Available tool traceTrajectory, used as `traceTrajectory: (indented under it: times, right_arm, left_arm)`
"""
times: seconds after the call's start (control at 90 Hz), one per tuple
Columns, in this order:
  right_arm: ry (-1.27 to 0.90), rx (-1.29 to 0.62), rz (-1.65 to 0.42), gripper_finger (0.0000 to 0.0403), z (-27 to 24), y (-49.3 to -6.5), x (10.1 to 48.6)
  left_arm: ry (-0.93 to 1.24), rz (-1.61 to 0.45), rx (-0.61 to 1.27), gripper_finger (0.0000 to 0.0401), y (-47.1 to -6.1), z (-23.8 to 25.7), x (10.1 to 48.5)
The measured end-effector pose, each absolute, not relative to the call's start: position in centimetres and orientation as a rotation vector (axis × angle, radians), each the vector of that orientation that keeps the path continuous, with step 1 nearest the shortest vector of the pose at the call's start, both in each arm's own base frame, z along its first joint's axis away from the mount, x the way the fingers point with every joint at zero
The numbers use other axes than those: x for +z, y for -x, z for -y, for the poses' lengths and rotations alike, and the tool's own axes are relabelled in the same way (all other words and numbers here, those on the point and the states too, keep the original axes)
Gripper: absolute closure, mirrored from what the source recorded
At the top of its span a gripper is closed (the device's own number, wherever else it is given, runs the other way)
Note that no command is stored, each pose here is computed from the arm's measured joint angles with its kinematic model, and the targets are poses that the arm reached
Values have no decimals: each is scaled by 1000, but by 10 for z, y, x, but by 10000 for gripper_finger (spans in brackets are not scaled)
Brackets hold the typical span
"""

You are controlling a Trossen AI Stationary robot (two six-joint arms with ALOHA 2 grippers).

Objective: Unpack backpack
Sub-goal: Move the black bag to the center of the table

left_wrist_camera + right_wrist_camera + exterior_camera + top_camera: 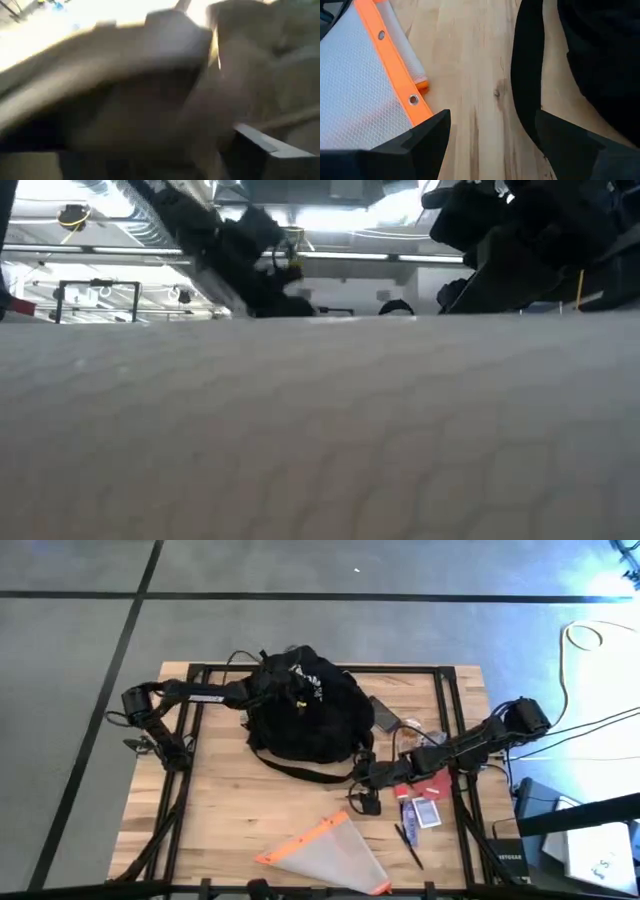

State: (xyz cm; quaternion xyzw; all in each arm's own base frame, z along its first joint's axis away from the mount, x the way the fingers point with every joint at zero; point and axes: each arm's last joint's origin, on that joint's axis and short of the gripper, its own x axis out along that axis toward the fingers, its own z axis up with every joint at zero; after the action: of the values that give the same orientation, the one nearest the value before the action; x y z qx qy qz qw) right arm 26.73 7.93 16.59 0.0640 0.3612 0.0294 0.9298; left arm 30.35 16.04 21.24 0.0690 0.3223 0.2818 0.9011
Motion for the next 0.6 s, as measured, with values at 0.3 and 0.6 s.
traceTrajectory:
  times: [0.3,0.6]
  right_arm:
    - [-111,66,-744,130,-79,-267,166]
    - [-34,-99,-498,130,-76,-279,183]
  left_arm:
    - [-121,-649,440,60,-288,-121,296]
    - [-133,-734,463,58,-283,-117,277]
